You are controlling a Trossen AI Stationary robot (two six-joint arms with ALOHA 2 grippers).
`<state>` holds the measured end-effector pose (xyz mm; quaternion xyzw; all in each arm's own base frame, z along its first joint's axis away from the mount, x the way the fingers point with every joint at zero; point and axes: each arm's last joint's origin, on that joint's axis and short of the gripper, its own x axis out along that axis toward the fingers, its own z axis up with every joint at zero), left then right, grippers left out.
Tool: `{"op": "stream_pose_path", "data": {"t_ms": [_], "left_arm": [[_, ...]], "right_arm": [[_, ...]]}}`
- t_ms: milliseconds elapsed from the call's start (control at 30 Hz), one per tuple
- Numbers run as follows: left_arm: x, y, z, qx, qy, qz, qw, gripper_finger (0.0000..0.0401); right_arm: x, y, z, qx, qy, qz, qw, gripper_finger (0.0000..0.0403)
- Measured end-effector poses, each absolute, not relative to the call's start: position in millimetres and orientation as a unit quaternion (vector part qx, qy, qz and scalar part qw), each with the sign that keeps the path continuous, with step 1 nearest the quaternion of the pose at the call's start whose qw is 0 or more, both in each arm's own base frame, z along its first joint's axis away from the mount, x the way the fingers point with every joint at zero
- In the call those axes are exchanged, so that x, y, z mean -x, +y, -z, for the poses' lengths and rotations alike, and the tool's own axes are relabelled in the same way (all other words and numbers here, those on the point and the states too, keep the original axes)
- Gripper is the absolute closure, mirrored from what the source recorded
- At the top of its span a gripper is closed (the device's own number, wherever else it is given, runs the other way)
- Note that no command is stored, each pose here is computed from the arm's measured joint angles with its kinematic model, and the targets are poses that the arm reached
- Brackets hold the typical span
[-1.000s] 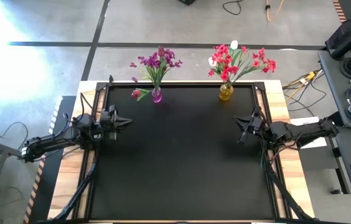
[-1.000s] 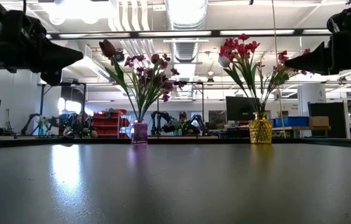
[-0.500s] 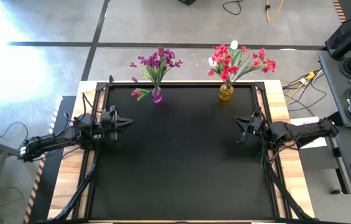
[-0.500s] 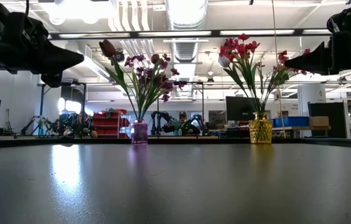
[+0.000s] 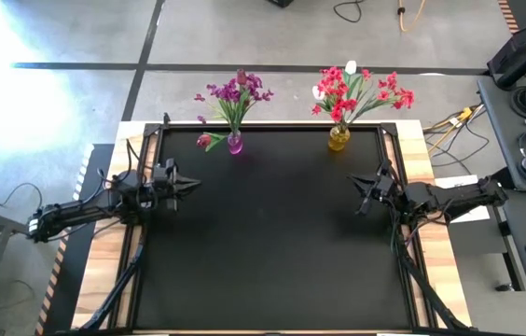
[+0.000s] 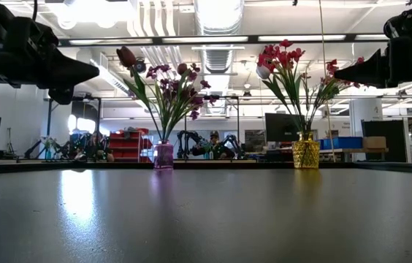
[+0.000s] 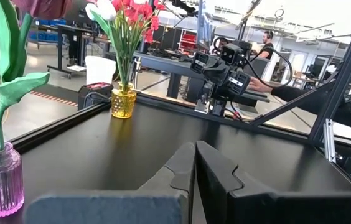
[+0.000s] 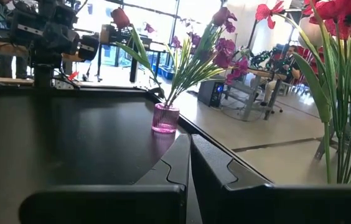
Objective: Sort flowers into vase by color
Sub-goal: Return to Home Position
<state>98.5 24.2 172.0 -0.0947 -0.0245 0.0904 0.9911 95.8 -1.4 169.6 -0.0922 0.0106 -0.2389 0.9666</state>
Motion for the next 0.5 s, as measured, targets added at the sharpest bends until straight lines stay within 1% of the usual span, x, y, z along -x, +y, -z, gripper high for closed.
{"op": "stream_pose_path", "data": {"t_ms": [500], "left_arm": [[-99.9, 24.5, -170.5, 0.097, -0.014, -0.091, 0.991, 0.0401]], "right_arm": [[-95.8, -1.4, -169.6, 0.092, 0.011, 0.239, 0.967, 0.0394]]}}
